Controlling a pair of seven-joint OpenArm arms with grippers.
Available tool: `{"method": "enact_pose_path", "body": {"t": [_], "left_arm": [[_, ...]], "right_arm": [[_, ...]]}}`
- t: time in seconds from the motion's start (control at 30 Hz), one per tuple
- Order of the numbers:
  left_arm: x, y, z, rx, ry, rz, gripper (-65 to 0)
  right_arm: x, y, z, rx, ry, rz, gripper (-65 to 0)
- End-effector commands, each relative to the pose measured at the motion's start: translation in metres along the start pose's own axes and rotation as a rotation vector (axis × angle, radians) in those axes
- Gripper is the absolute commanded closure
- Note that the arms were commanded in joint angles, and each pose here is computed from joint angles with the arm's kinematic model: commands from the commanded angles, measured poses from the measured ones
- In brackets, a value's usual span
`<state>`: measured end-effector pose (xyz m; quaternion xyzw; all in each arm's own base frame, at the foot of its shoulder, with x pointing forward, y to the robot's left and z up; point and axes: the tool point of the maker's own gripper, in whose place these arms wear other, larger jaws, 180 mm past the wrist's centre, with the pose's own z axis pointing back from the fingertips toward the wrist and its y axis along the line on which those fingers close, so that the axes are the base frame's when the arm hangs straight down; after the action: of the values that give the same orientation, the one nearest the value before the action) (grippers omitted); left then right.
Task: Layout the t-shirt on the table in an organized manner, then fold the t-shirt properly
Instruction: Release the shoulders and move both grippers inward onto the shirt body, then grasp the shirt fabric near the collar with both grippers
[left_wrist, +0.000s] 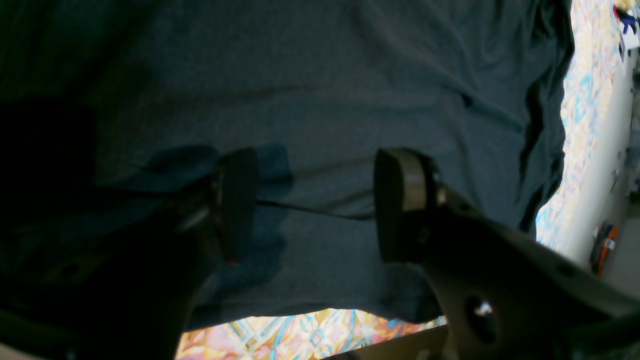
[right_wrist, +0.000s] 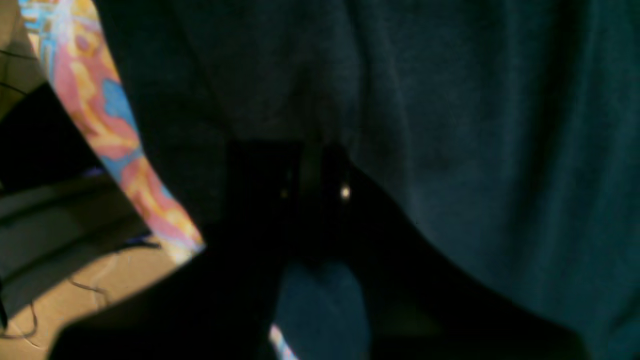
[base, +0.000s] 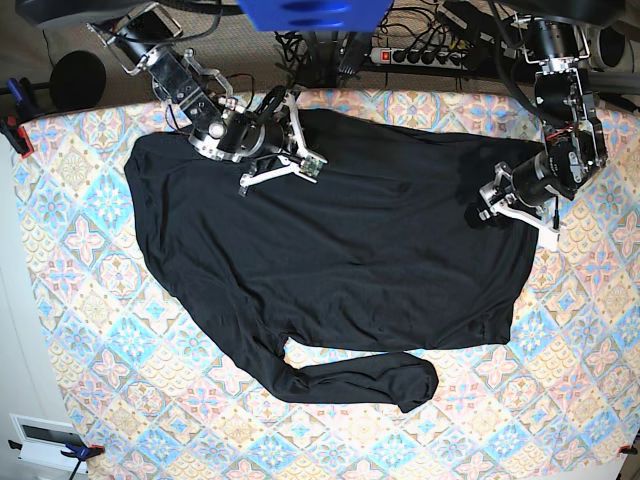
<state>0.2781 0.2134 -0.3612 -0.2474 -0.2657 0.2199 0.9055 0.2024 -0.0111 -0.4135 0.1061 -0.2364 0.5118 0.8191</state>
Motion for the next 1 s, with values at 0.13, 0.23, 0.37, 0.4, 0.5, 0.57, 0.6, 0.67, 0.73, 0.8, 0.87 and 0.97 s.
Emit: {"method": "enact_pose_path", "body": {"t": [0.13,0.23,0.37,0.4,0.5,0.57,0.6,0.67,0.73,0.8,0.87,0.97], "left_arm": [[0.009,-0.004,0.005,-0.013,-0.025,-0.02,-36.3],[0.008,-0.004,0.005,-0.011,-0.023,-0.019,-36.3],[0.003,0.0,0.005,-0.004,-0.012,-0.015,-36.3],[0.002,0.001,0.005,-0.002,-0.01,-0.014,-36.3],[-0.003,0.004,0.005,0.005,0.001,-0.009,-36.3],[-0.004,0.005,0.005,0.007,0.004,-0.008,-36.3],[-0.005,0.005,0.005,0.008,0.005,-0.008,-36.3],[-0.005,0.005,0.005,0.008,0.005,-0.008,-36.3],[-0.005,0.005,0.005,0.008,0.005,-0.008,-36.3],[-0.005,0.006,0.005,0.009,0.005,-0.008,-36.3],[-0.004,0.007,0.005,0.018,0.002,-0.014,-36.3],[-0.01,0.009,0.0,0.052,0.022,-0.051,-36.3]], "right_arm": [[0.031,-0.019,0.022,-0.064,-0.113,0.007,-0.4],[0.034,-0.021,0.024,-0.069,-0.133,-0.001,-0.4],[0.041,-0.032,0.029,-0.074,-0.194,-0.053,-0.4],[0.041,-0.036,0.03,-0.079,-0.198,-0.064,-0.4],[0.037,-0.047,0.032,-0.098,-0.196,-0.092,-0.4],[0.029,-0.051,0.027,-0.1,-0.173,-0.111,-0.4],[0.026,-0.051,0.026,-0.099,-0.166,-0.115,-0.4],[0.022,-0.052,0.022,-0.096,-0.153,-0.123,-0.5],[0.027,-0.061,0.022,-0.11,-0.166,-0.118,-0.5],[0.034,-0.069,0.023,-0.123,-0.19,-0.11,-0.6],[0.032,-0.073,0.019,-0.125,-0.19,-0.116,-0.7],[0.021,-0.075,0.01,-0.116,-0.168,-0.143,-0.7]]}}
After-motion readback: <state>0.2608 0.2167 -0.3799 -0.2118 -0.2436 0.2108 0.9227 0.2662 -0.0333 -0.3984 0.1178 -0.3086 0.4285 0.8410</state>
